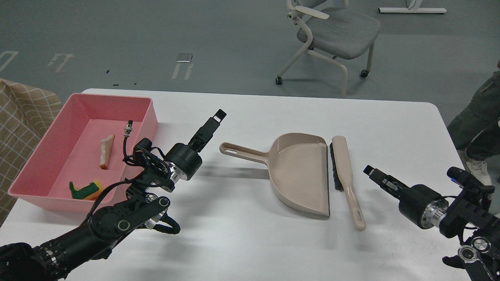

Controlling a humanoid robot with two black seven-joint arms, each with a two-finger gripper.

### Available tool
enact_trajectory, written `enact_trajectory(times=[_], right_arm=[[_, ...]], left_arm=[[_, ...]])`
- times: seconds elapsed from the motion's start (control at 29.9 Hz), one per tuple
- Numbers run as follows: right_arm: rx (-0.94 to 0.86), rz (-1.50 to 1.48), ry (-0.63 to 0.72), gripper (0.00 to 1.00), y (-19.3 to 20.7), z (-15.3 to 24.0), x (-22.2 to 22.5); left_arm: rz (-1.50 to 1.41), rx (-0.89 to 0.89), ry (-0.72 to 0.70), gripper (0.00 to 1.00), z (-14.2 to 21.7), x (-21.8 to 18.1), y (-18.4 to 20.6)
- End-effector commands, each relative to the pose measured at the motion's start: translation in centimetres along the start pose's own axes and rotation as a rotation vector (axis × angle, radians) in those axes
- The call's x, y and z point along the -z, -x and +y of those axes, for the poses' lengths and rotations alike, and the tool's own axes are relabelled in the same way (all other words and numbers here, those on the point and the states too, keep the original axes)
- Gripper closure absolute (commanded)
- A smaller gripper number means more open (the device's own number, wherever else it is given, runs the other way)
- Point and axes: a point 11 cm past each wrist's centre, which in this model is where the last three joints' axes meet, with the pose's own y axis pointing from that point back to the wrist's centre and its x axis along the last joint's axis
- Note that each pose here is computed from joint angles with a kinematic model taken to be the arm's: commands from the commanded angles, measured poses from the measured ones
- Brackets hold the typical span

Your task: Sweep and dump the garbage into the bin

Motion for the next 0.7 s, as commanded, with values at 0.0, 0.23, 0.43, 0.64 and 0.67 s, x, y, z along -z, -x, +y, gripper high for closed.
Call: enact_trajectory(times=[0.0,0.23,0.43,0.64,0.67], right_arm=[[-0.004,-0.003,-0.002,0.65,-0.1,-0.1,0.1],[-0.052,-0.023,-0.022,0.60,-2.0,0.4,0.3],[-0.129,-0.047,-0.020,0.45,-5.7,2.4,-0.6],[-0.246,-0.053,-0.064,0.15,-11.5,4.3,0.1],[-0.285,-0.067,-0.082,0.09,-12.8,4.9,0.4]], left_arm=[[-0.018,-0.011,0.002,0.02,-0.1,0.0,-1.1],[-0.014,-0.051,0.041,0.02,-1.4,-1.7,-3.1],[0.077,-0.083,0.103,0.02,-3.1,-4.6,-3.9],[0.088,-0.075,0.178,0.02,-4.2,-7.5,-4.4],[0.089,-0.071,0.192,0.02,-4.4,-8.1,-4.6]])
